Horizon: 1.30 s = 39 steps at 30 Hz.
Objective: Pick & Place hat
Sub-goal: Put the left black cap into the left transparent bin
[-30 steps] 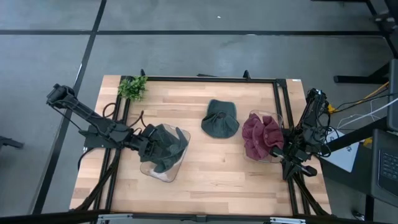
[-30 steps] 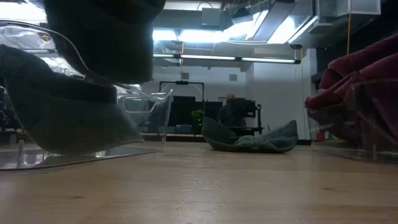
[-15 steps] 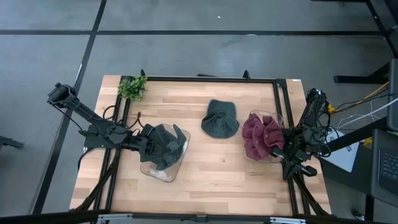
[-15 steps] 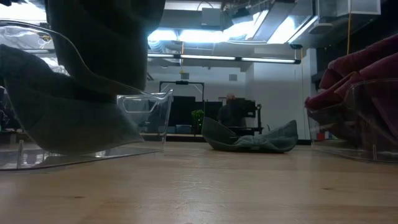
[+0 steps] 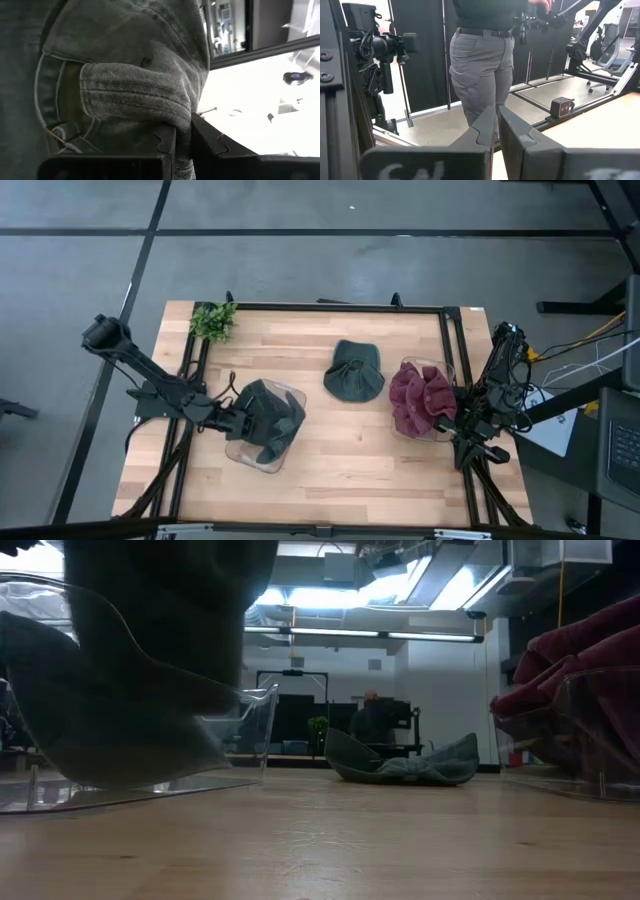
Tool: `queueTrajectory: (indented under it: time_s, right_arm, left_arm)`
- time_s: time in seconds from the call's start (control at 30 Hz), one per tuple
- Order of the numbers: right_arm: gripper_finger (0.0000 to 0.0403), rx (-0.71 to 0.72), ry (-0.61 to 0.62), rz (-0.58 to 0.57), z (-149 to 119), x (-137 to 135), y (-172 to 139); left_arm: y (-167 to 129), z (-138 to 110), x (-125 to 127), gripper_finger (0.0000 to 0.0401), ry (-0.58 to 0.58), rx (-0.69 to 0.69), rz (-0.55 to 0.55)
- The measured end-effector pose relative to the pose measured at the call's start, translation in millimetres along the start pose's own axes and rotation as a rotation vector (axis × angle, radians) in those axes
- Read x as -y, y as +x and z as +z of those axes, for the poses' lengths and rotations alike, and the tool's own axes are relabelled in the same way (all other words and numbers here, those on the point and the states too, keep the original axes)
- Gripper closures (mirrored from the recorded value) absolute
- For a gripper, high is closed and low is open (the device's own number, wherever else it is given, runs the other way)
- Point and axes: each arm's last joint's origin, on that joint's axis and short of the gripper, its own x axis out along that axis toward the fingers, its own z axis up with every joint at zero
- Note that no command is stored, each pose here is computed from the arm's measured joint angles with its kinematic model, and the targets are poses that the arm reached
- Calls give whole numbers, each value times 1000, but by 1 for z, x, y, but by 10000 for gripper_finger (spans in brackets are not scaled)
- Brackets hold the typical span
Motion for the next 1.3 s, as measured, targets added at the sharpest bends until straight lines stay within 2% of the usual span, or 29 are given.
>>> queueTrajectory:
  time_s: [0.23, 0.5, 0.87, 1.03, 1.3]
  right_arm:
    - [379, 0, 0, 0, 0, 0, 0]
    - [379, 0, 0, 1, 0, 0, 0]
    - [379, 0, 0, 1, 0, 0, 0]
    - [379, 0, 0, 1, 0, 0, 0]
    - [379, 0, 0, 0, 0, 0, 0]
  left_arm:
    - [-7, -6, -24, 374, -32, -26, 69]
    - [-14, -8, -36, 368, -25, -26, 90]
    - [-14, -7, -34, 328, -50, -19, 58]
    - [-14, -6, -31, 304, -22, -14, 45]
    - [-17, -3, -30, 254, 6, -36, 101]
